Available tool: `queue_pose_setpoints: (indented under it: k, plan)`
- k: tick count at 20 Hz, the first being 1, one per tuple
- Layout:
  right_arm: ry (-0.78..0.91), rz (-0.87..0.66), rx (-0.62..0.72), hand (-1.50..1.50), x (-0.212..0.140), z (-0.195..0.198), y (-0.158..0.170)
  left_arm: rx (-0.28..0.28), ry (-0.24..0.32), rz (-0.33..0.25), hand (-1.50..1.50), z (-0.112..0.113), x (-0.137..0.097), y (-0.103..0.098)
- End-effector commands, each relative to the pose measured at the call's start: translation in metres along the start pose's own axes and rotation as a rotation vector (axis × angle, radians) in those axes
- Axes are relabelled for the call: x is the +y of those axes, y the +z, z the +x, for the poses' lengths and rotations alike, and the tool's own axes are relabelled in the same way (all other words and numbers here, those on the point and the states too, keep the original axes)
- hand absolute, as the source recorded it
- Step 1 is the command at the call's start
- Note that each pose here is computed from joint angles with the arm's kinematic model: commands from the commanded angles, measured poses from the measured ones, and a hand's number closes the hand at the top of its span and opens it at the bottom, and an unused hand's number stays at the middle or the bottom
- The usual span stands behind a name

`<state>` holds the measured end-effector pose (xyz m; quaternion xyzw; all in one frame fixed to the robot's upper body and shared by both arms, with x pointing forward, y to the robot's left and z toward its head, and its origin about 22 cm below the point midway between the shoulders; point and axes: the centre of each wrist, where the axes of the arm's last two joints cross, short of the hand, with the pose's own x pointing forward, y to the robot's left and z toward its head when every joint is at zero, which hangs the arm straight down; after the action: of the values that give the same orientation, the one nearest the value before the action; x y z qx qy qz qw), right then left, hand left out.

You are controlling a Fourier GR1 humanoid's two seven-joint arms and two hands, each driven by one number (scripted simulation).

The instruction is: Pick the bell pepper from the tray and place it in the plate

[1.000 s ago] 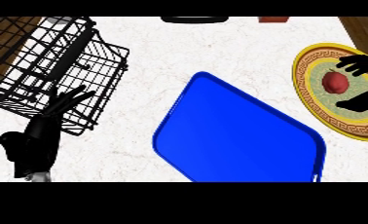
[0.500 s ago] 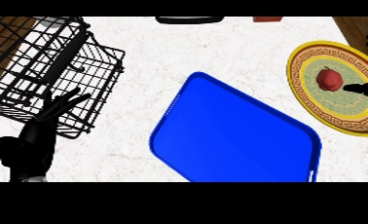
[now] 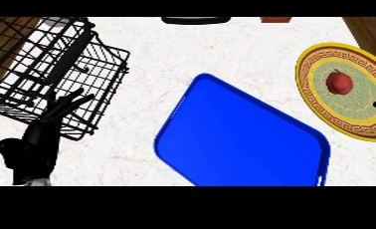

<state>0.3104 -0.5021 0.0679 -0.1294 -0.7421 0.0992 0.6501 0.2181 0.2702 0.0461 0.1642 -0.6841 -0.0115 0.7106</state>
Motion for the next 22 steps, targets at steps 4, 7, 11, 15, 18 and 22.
queue_pose_setpoints:
  k: [4, 7, 11, 15, 18, 22]
  plan:
    - [-0.027, 0.027, -0.056, -1.50, -0.006, -0.007, 0.008, 0.206, 0.031, -0.097, 0.00, -0.028, -0.027, -0.008]
    - [-0.012, 0.007, -0.053, -1.50, -0.009, -0.010, 0.011, 0.209, 0.029, -0.091, 0.00, -0.041, -0.032, -0.008]
    - [0.044, -0.009, -0.001, -1.50, 0.000, -0.024, 0.019, 0.199, 0.031, -0.108, 0.00, -0.032, -0.037, -0.003]
    - [0.089, -0.025, 0.003, -1.50, -0.005, -0.028, 0.026, 0.201, 0.033, -0.090, 0.00, -0.026, -0.028, -0.012]
    - [0.094, -0.046, 0.026, -1.50, 0.005, -0.030, 0.018, 0.193, 0.036, -0.102, 0.00, -0.029, -0.032, -0.008]
    - [0.115, -0.056, 0.047, -1.50, -0.001, -0.040, 0.033, 0.193, 0.031, -0.104, 0.00, -0.034, -0.041, -0.001]
